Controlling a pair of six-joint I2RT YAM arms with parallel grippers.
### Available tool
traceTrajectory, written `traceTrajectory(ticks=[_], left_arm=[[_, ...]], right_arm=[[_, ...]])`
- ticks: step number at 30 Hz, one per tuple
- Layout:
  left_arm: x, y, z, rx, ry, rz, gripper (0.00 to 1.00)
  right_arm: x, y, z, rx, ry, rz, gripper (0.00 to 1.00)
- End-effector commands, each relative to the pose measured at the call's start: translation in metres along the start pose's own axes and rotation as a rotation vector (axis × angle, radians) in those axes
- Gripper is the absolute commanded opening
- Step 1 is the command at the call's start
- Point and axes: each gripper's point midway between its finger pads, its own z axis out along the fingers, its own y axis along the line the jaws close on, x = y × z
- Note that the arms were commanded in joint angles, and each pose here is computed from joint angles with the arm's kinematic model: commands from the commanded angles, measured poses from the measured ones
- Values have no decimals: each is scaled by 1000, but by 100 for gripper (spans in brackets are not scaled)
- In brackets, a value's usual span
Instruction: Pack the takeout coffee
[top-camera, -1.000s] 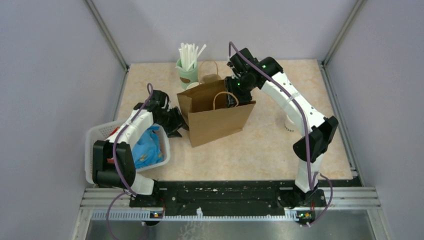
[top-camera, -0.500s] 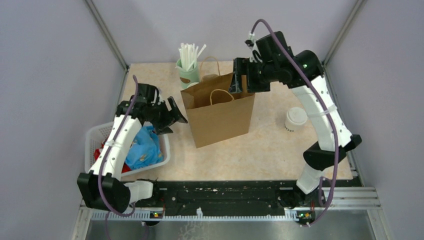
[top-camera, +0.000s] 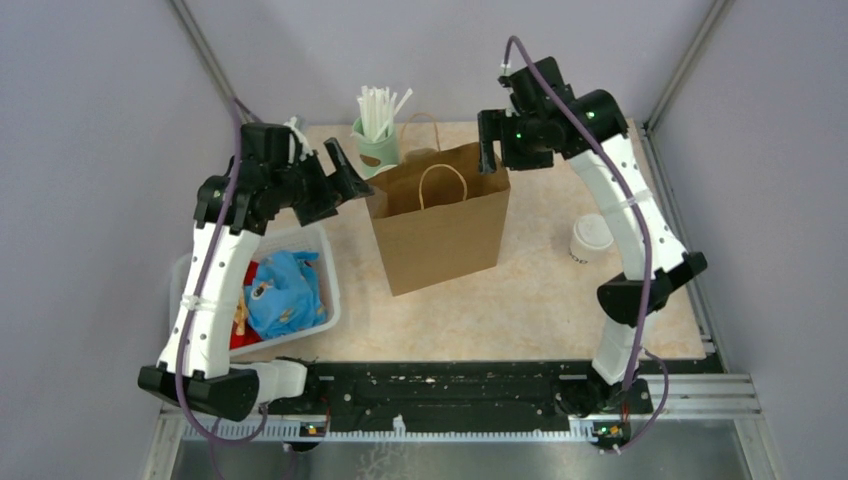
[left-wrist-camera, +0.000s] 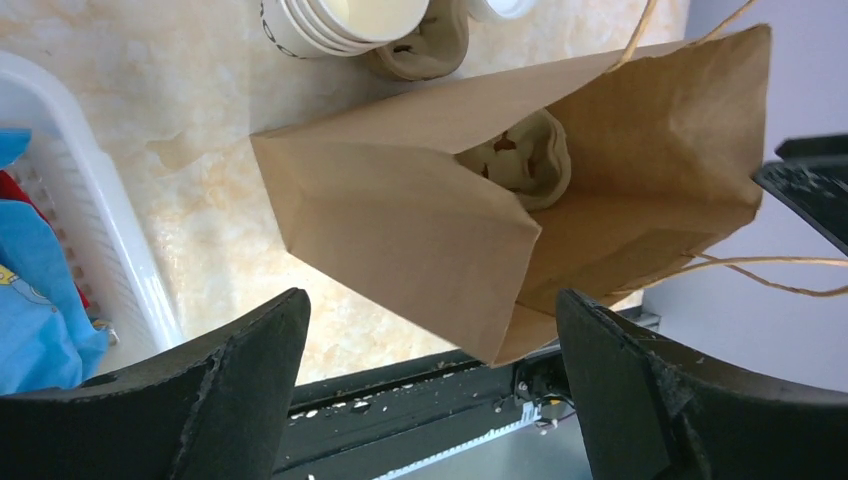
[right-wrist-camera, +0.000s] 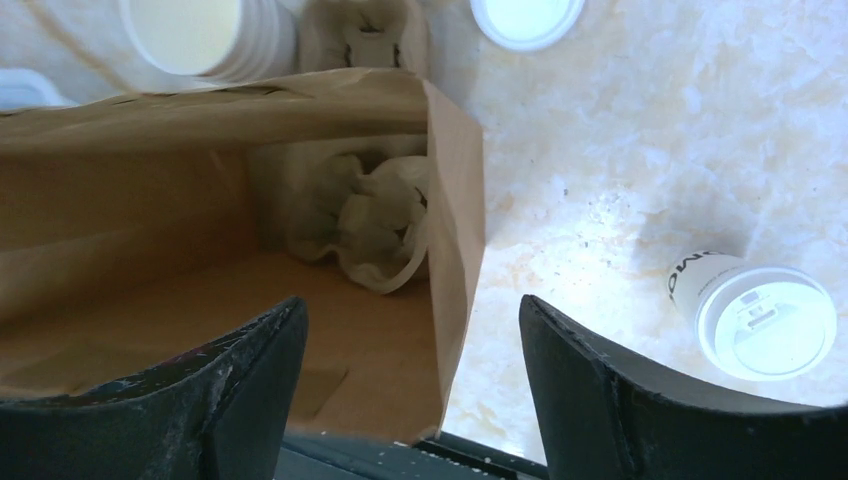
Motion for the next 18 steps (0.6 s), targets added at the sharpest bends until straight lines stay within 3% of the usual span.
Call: traceTrajectory(ticks=[1,3,7,11,14,15,16,18], left_arm=[[10,-10,27,-119,43,14,97],[14,-10,37,-185,56,14,93],[2,-4,48,-300,-7,35,79],[-9,-7,54,-340,-59,101,65],[-15,-9,58,-359,-72,176,43],[-16,-10,58,-358,-70,199,31],[-19,-13,56,-352,-72,217,18],[-26,-22,47,-334,-77,250,0]], right_arm=[[-13,-3,15,38,-30,-58,74],[-15,-4,25,60,-30,-75,67],[-14,-12,39,139,-18,-95,43],[-13,-10,42,200,-32,-154,29],[-14,-8,39,207,-44,-170,8],[-15,-9,36,208,-50,-168,1],[-16,-9,30,205,-58,-162,0],[-22,-5,11,183,-91,-144,0]])
